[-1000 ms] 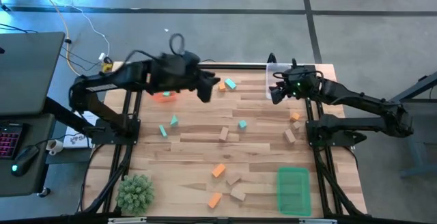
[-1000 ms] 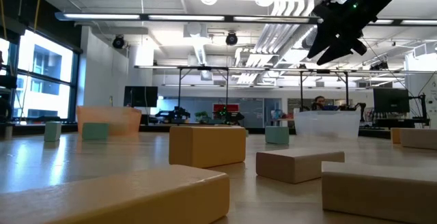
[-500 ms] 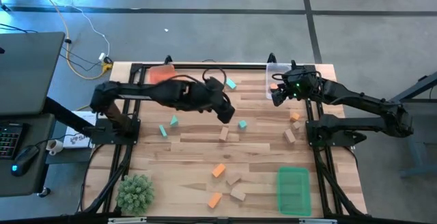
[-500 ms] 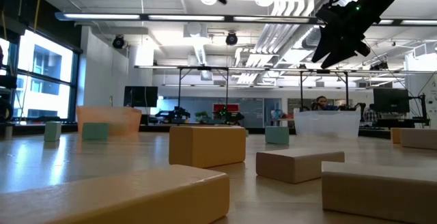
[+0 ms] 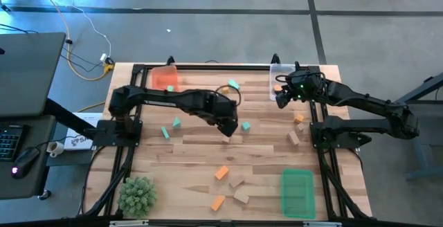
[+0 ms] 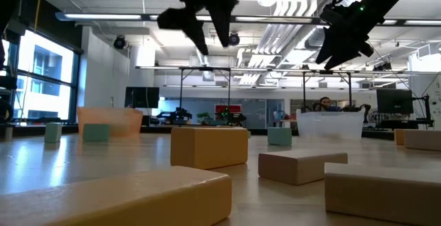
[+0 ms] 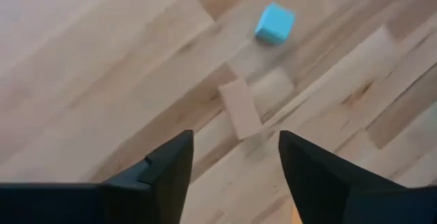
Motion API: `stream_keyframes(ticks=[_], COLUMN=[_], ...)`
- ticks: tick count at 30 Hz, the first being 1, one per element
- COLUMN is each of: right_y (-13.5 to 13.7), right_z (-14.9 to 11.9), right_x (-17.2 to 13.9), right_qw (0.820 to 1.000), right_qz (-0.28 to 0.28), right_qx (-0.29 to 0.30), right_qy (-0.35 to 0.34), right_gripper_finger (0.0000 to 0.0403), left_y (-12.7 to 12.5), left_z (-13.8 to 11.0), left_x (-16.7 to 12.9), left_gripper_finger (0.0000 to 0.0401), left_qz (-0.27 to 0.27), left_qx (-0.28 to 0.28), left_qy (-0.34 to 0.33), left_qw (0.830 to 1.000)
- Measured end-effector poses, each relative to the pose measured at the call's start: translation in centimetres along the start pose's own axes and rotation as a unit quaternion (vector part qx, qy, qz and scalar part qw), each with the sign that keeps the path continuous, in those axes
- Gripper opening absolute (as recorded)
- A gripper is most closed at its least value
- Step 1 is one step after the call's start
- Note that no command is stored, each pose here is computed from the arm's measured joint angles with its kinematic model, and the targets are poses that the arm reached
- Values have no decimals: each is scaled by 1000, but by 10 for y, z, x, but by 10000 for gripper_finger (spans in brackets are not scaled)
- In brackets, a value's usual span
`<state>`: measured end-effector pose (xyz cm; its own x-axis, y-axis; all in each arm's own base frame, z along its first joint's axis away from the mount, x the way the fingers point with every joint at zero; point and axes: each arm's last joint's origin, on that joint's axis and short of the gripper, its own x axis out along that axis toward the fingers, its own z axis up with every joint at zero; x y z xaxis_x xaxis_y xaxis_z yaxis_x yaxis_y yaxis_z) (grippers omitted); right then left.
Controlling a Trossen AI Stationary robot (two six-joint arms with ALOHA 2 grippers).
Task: Sort & place blocks by color
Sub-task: Put the brown block into the light green bin
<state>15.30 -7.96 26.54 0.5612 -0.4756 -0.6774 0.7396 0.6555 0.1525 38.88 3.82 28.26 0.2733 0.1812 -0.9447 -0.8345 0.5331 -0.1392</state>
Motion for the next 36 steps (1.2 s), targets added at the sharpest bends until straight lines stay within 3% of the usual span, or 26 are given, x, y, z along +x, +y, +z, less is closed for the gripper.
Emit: stream_keyframes(ticks=[6, 12, 24, 36], right_y=[0, 0, 0, 0], right_z=[0, -1, -1, -1], right_x=[0, 0, 0, 0], right_qw=[1000, 1000, 1000, 1000], right_qz=[1, 3, 4, 4], right_qx=[0, 2, 9, 13], right_qy=[2, 4, 8, 9], right_gripper_finger=[192, 192, 192, 192], left_y=[-5, -7, -17, -22], left_z=[1, 2, -1, -7], left_x=[36, 66, 101, 116], left_gripper_finger=[249, 253, 251, 251], left_qz=[17, 25, 15, 5], left_qx=[-13, -45, -40, -39], left_qy=[45, 82, 101, 105], left_qw=[999, 995, 994, 994])
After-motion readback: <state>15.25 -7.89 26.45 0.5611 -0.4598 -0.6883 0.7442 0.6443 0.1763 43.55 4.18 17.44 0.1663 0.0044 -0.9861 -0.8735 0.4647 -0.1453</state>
